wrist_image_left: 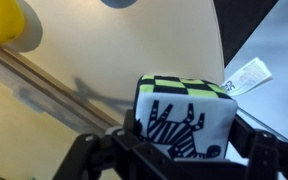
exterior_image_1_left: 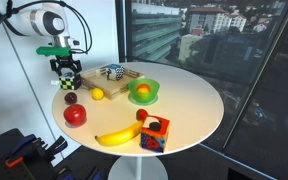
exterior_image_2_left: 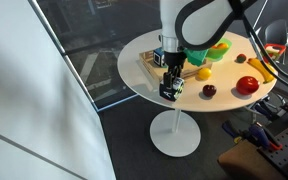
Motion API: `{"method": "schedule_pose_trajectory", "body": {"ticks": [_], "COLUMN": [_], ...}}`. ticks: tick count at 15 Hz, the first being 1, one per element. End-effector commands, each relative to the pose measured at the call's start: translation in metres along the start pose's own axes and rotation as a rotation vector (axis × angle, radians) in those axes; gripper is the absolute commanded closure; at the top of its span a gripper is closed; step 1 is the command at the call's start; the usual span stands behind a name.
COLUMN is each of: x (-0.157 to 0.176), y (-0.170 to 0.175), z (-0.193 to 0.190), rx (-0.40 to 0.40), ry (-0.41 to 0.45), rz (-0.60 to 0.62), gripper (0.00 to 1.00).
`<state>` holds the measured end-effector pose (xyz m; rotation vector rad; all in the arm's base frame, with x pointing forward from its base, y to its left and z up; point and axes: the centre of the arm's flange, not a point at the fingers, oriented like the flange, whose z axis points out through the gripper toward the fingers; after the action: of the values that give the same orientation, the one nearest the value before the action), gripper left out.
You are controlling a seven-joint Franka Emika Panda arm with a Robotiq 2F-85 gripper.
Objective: Pick up the block with a zebra image and put it in the wooden tray
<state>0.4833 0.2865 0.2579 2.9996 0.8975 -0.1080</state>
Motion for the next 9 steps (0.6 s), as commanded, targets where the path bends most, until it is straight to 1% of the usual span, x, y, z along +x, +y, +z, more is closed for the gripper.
{"method": "schedule_pose_trajectory", "body": {"ticks": [1, 5, 7, 8, 9], "x": [0.008, 0.006, 0.006, 0.006, 0.006], "y": [0.000, 0.002, 0.005, 0.006, 0.008], "z": [-0.004, -0.025, -0.038, -0.046, -0.055], "rx": [-0.014, 0.003, 0.016, 0.023, 0.031], "ry": [0.004, 0.007, 0.013, 0.018, 0.024], "rz": [0.000, -0.024, -0.037, -0.044, -0.047], "gripper": [0.41, 0.68, 0.80, 0.81, 0.84]}}
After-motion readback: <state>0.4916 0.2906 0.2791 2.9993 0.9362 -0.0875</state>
